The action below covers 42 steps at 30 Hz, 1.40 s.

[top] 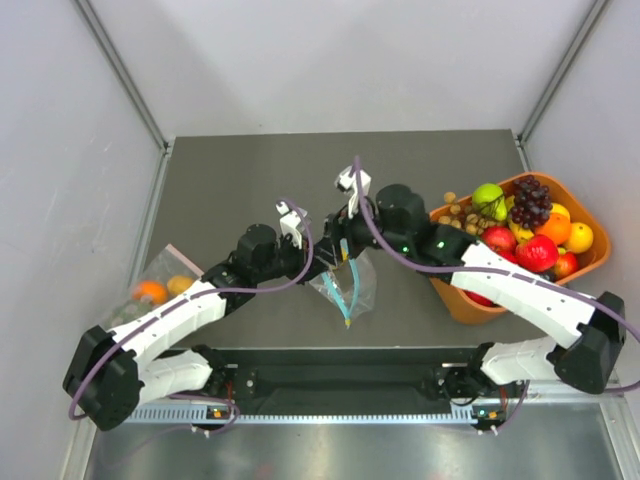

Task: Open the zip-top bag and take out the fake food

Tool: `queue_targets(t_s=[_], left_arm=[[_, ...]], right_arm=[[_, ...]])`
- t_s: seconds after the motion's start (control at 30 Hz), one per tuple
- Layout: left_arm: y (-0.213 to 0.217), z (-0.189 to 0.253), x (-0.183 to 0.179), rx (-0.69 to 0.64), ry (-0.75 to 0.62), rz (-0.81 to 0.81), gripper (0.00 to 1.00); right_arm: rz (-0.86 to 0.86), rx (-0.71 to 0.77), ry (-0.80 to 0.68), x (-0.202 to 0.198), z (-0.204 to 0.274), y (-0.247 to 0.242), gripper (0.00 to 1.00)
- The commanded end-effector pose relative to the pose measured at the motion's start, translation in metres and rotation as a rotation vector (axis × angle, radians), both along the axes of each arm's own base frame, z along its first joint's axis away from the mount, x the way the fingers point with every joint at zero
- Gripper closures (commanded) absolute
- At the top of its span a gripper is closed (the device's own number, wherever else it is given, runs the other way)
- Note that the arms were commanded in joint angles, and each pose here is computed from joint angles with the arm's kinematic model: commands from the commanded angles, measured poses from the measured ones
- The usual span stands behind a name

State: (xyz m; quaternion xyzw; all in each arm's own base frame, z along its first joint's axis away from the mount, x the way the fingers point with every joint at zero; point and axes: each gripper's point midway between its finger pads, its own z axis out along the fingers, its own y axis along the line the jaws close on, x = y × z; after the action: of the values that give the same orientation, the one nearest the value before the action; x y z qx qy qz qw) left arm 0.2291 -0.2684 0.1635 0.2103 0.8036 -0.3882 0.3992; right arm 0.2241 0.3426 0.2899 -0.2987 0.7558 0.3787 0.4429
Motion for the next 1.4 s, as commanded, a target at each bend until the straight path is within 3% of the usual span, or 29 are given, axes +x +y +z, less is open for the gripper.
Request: queue_targets(t_s=[0.0, 0.23, 0.57, 1.0, 1.37], left_arm=[[-0.002, 0.026, 0.006, -0.034, -0.055, 0.012, 1.00], [0.000, 0.022, 0.008, -0.021, -0.057, 0.021, 1.00], [0.001, 0.021, 0.008, -0.017, -0.057, 0.022, 1.00], [0.003, 0.026, 0.000, -0.026, -0.071, -0.001, 1.00], [0.008, 0.023, -0.008, 0.002, -0.073, -0.023, 1.00]], right_arm=[[0.134, 0.176, 0.044, -0.022, 0.017, 0.032, 0.33], [0.161, 0.133, 0.165, -0.039, -0.033, 0.032, 0.40], [-0.165, -0.124, 0.137, 0.000, -0.095, -0.019, 0.40], [-0.398, -0.388, 0.081, 0.046, -0.157, -0.049, 0.38], [-0.446, -0.339, 0.108, 0.079, -0.168, -0.052, 0.38]])
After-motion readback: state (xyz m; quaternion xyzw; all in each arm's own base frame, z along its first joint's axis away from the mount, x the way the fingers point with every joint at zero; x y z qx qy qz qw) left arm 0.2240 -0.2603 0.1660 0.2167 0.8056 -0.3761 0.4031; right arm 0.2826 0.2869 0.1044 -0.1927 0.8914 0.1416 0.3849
